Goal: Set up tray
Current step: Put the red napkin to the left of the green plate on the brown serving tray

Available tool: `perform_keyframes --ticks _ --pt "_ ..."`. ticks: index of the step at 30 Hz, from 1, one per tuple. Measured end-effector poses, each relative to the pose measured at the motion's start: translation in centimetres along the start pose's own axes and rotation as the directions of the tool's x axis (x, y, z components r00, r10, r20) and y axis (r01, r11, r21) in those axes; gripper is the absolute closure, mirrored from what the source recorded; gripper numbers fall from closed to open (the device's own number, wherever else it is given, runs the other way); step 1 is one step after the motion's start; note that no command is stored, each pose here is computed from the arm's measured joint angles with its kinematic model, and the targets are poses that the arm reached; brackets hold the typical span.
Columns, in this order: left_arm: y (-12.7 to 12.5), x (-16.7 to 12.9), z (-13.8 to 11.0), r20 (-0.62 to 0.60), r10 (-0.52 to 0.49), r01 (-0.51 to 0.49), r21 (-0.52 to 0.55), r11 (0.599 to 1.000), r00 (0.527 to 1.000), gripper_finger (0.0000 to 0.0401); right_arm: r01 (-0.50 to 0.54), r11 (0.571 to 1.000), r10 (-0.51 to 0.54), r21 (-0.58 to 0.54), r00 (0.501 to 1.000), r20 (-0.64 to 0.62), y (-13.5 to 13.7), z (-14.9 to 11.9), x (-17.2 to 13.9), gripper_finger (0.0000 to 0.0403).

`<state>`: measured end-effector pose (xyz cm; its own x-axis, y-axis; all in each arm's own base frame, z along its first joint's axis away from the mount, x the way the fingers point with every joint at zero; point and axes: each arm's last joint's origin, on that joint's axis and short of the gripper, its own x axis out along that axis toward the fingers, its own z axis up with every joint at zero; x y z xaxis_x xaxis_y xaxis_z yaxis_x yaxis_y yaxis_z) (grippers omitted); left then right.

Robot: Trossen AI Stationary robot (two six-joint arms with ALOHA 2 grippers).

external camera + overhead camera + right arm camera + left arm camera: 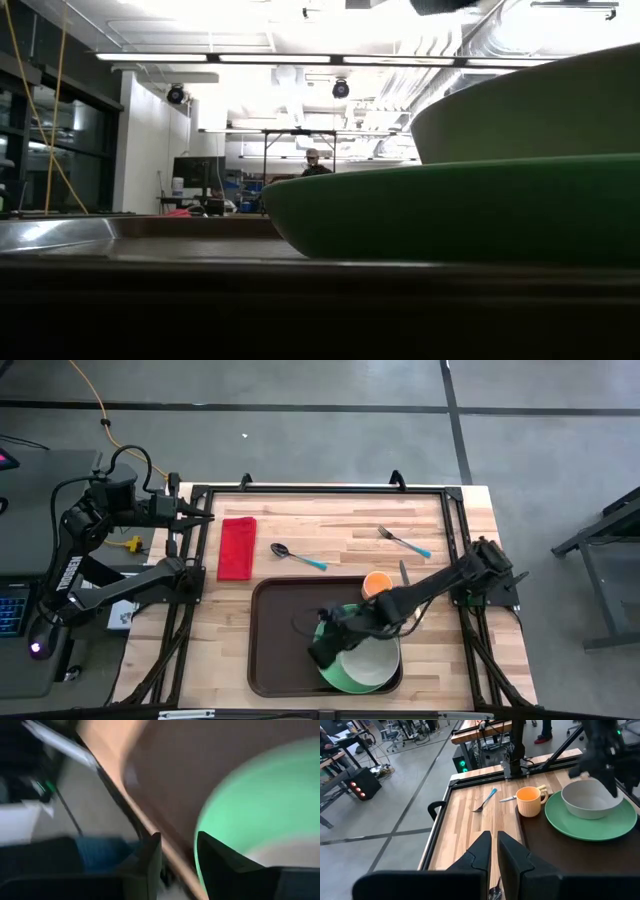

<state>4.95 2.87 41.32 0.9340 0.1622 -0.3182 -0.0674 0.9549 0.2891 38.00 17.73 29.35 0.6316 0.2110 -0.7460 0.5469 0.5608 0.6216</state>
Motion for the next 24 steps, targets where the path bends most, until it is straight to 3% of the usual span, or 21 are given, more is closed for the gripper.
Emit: perform_keyframes --ticks 4,7,9,15,24 --pt "0.0 0.0 0.0 0.004 -0.007 0.007 0.0 1.0 1.0 0.0339 0.006 0.998 0.009 -0.061 0.969 0.246 0.3 2.1 -2.8 0.0333" --pt "0.0 0.0 0.0 0.0 -0.009 0.009 -0.002 1.0 1.0 0.0339 0.03 0.994 0.01 -0.104 0.932 0.363 0.3 3.5 -5.1 0.0372" --pt "0.0 0.0 0.0 -0.001 -0.008 0.008 -0.002 1.0 1.0 0.0339 0.042 0.989 0.019 -0.142 0.915 0.403 0.1 4.4 -6.8 0.0394" --pt "0.0 0.0 -0.1 -0.012 0.01 -0.01 0.011 1.0 1.0 0.0339 0.12 0.976 -0.013 -0.181 0.865 0.502 -1.3 6.2 -12.7 0.04" --pt "0.2 0.0 -0.2 -0.045 0.065 -0.064 0.025 0.998 0.997 0.0339 0.304 0.944 -0.155 -0.125 0.747 0.646 -6.0 7.0 -23.0 0.0402"
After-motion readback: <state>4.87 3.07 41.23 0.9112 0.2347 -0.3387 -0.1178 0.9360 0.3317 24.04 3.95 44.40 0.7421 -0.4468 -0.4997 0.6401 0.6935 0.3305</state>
